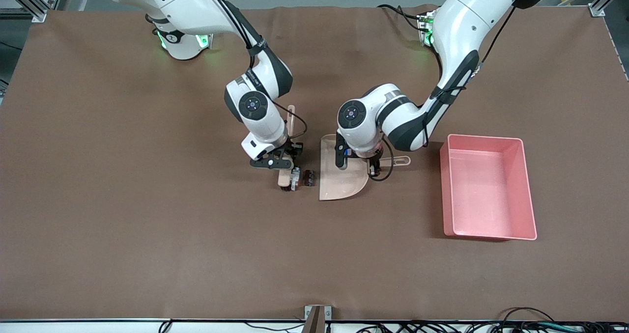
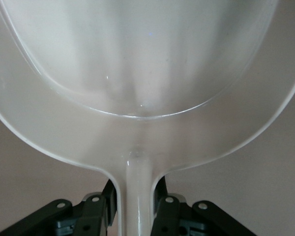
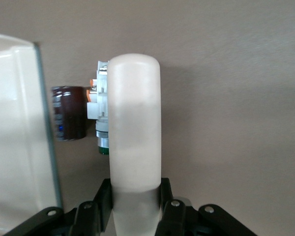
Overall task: Clean e-waste and dump in bin
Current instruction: 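Sweep the capacitor and switch into the dustpan with the right gripper's brush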
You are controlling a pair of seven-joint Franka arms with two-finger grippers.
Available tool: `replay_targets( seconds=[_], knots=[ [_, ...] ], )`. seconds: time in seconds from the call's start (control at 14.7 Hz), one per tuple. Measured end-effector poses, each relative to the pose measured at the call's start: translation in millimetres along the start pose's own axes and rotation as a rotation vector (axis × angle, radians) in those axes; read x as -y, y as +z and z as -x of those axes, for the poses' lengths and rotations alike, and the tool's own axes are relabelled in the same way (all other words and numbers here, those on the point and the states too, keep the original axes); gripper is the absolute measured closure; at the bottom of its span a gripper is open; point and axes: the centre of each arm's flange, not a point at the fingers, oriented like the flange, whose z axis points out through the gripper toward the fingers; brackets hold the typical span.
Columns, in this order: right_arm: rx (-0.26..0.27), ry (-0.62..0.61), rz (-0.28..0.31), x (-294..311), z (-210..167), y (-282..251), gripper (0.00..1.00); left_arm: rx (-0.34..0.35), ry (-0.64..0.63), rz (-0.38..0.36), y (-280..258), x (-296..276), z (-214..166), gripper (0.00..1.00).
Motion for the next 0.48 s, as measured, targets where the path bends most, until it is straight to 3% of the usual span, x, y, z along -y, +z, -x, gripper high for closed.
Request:
replay_targets(
  seconds=[0.48],
  knots=[
    [0.0, -0.038, -0.011, 28, 13, 9, 0.57, -0.003, -0.003, -0.001, -1, 1, -4, 0.67]
  ],
)
